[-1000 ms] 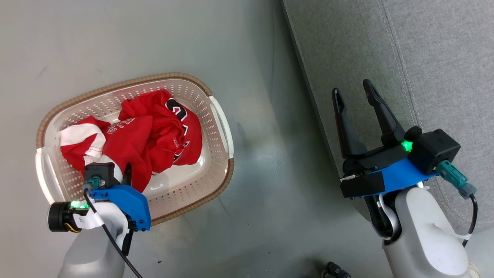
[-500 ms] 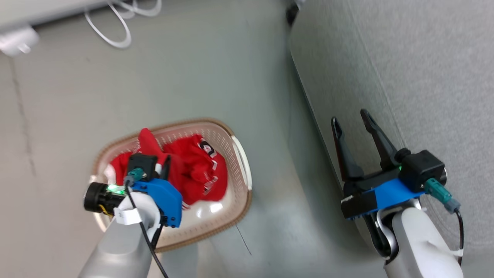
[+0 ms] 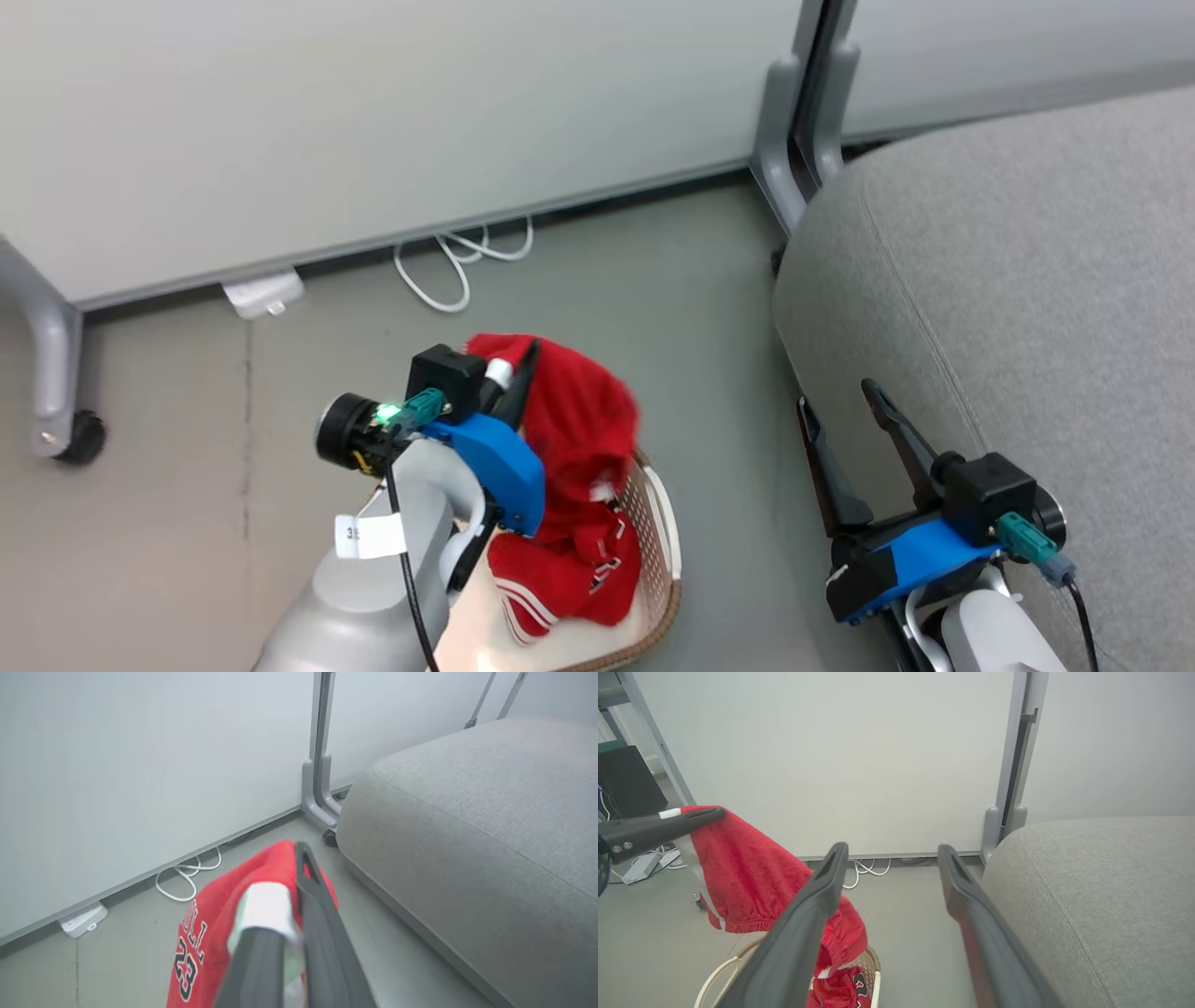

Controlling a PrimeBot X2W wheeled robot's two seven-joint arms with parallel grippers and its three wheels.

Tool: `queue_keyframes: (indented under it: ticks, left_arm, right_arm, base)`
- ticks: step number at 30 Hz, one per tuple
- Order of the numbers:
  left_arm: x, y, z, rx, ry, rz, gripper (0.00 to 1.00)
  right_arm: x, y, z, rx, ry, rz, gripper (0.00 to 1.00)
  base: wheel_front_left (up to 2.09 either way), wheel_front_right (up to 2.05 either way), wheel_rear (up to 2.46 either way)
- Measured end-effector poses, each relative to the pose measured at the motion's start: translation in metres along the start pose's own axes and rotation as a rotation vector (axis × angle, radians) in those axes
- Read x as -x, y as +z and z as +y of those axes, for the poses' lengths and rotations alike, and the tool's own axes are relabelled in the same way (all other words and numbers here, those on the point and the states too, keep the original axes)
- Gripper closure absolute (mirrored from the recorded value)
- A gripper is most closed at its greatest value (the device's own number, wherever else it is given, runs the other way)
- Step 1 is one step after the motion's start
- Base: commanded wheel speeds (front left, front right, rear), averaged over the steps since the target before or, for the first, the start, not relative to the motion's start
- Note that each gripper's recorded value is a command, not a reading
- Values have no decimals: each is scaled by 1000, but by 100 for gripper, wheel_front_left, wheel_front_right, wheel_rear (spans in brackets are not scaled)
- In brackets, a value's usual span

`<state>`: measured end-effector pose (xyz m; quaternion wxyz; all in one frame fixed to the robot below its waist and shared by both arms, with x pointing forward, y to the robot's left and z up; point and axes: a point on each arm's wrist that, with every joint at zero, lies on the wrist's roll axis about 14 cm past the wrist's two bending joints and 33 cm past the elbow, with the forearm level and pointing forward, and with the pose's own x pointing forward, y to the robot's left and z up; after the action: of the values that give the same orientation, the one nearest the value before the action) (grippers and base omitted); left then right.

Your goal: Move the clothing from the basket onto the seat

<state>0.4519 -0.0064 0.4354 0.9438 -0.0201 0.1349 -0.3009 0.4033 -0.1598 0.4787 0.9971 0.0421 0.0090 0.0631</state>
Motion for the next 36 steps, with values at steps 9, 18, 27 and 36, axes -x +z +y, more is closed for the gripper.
queue_keyframes:
  ticks: [9,18,27,36]
  left_arm:
    - [19,86,-31,-35,-71,-197,100]
    - [27,142,-55,-71,-131,-313,100]
    - [25,138,-64,-74,-144,-297,100]
    - [22,128,-67,-67,-154,-276,100]
  right_arm:
    - [9,22,30,14,81,-50,0]
    - [15,31,42,20,114,-68,0]
    - [18,32,45,22,119,-64,0]
    - [9,39,56,58,160,-49,0]
  base:
    - [0,0,0]
    - [0,0,0]
    - [0,0,0]
    - [0,0,0]
